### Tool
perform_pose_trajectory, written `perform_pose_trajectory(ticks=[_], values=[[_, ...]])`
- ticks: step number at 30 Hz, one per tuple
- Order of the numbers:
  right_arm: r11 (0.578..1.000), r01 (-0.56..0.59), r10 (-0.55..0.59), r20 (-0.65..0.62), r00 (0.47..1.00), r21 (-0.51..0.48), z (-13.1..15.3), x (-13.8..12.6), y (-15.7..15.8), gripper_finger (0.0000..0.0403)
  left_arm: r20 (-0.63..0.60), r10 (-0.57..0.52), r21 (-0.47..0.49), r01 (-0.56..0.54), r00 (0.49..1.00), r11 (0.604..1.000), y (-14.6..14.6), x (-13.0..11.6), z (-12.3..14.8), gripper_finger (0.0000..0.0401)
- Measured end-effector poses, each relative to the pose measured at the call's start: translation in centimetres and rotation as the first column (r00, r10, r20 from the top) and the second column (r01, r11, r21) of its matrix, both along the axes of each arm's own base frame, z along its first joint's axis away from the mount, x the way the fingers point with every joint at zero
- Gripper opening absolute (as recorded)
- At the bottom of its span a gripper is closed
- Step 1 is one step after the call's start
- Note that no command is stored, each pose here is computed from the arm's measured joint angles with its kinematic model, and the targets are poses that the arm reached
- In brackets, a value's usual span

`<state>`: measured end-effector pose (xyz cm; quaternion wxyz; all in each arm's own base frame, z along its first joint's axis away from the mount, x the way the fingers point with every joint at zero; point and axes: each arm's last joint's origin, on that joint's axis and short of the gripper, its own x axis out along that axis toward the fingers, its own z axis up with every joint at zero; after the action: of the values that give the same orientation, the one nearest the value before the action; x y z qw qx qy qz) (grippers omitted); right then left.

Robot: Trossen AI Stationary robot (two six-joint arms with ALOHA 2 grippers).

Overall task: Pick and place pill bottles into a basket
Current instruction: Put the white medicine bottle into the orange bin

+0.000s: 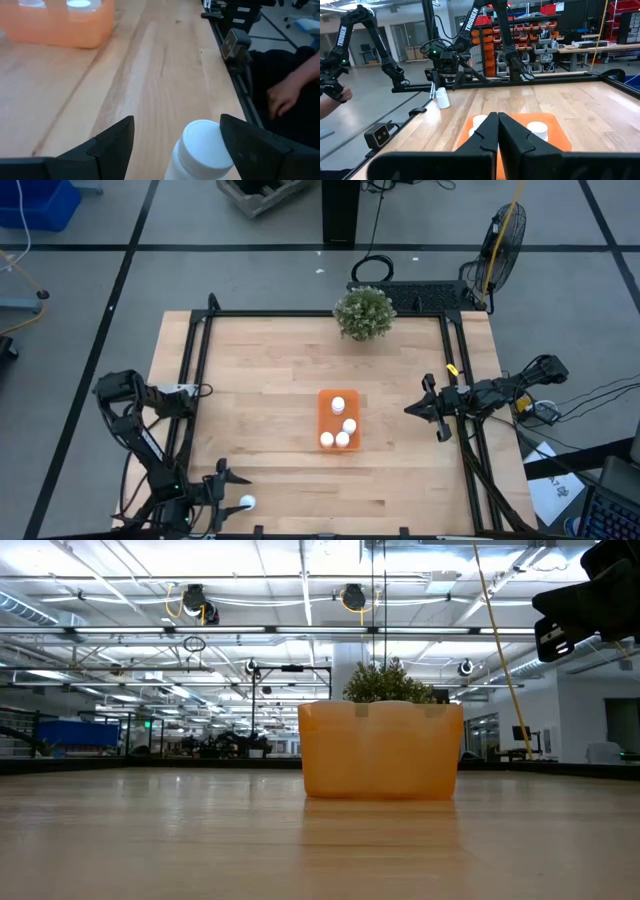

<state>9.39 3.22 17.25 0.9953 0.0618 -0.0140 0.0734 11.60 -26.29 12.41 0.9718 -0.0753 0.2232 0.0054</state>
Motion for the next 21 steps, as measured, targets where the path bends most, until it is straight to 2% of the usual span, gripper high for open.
perform_pose_trajectory(ticks=[14,18,21], values=[[1.000,0.000,0.000,0.000,1.000,0.000,0.0,0.0,0.0,0.0000,0.056,0.023,0.042,-0.025,0.998,0.999,0.1,-0.1,0.3,0.0281],[1.000,0.000,0.000,0.000,1.000,-0.001,0.0,0.0,0.0,0.0000,0.032,-0.029,-0.016,0.029,0.999,0.999,-0.2,-0.6,1.1,0.0284],[1.000,0.000,0.000,0.000,1.000,0.000,0.0,0.0,0.0,0.0000,0.045,-0.089,-0.017,0.090,0.995,0.996,-0.7,-1.0,1.8,0.0282]])
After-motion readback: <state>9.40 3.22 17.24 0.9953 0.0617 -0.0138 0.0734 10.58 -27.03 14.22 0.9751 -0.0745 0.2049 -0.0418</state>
